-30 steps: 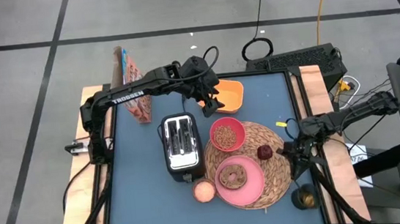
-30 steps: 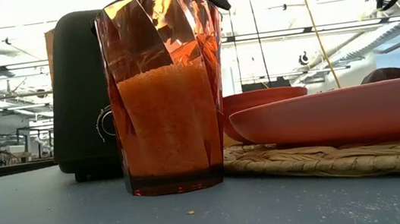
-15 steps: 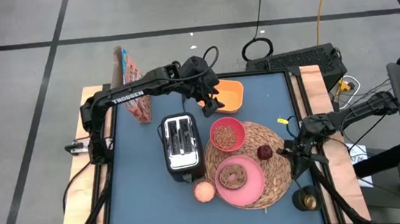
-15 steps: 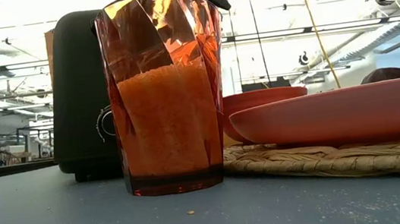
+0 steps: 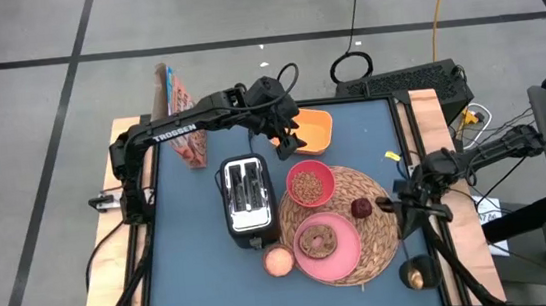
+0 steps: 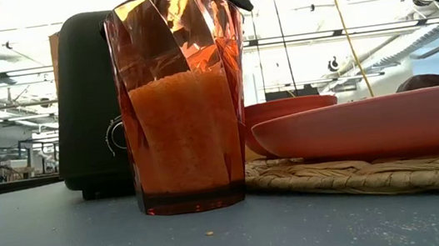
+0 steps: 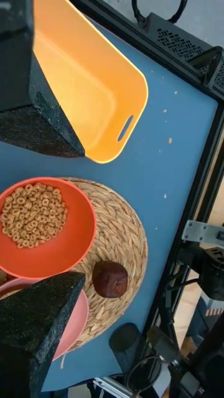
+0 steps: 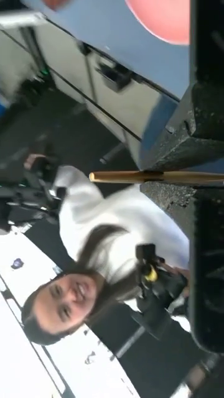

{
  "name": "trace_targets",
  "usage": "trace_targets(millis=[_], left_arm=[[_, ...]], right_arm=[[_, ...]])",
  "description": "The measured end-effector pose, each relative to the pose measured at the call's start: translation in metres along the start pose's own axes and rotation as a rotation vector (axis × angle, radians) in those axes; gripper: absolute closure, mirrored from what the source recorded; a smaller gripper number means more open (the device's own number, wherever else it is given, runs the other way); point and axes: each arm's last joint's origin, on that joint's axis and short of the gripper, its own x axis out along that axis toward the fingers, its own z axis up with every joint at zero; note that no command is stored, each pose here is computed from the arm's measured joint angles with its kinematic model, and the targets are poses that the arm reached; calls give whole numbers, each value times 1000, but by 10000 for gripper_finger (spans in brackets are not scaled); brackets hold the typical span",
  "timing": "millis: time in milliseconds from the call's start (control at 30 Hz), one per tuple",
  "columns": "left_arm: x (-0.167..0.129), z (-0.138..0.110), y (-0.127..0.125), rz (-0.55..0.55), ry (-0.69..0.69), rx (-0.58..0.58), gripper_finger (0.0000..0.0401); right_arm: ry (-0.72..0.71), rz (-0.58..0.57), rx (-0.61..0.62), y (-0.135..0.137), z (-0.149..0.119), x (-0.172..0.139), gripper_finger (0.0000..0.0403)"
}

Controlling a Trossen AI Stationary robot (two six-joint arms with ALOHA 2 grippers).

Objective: Arrange a breakfast setting
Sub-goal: Put the gold spoon on the table mat

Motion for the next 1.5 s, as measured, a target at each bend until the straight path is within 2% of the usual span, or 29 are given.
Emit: trace_targets(millis=[167,467,633,833,1033,1133,1300,1400,1500], left_arm=[[0,1,0,-1,-11,2,82],[0,8,-1,-8,-85,20,82],[-1,11,-1,-10,-111,26,82],[-1,11,-1,-11,-110,13,82],[0,11,-2,-13,-109,13,82],[0,10,-5,-18,-107,16,82],[2,11,-13,-34,-114,28,82],[3,13,-19,-48,-143,40,82],[2,18,-25,-65,-203,63,82]], right_arm=[[-145,-89,-158,0,7,0,378],[-522,-386,-686,9,27,-7,378],[-698,-535,-914,19,36,-14,378],[-797,-598,-1181,32,42,-19,378],[-806,-710,-1429,37,44,-22,378],[-810,-807,-1509,38,45,-24,378],[-837,-998,-1553,39,47,-28,378],[-846,-1052,-1560,40,48,-30,378],[-869,-1084,-1515,40,48,-31,378]])
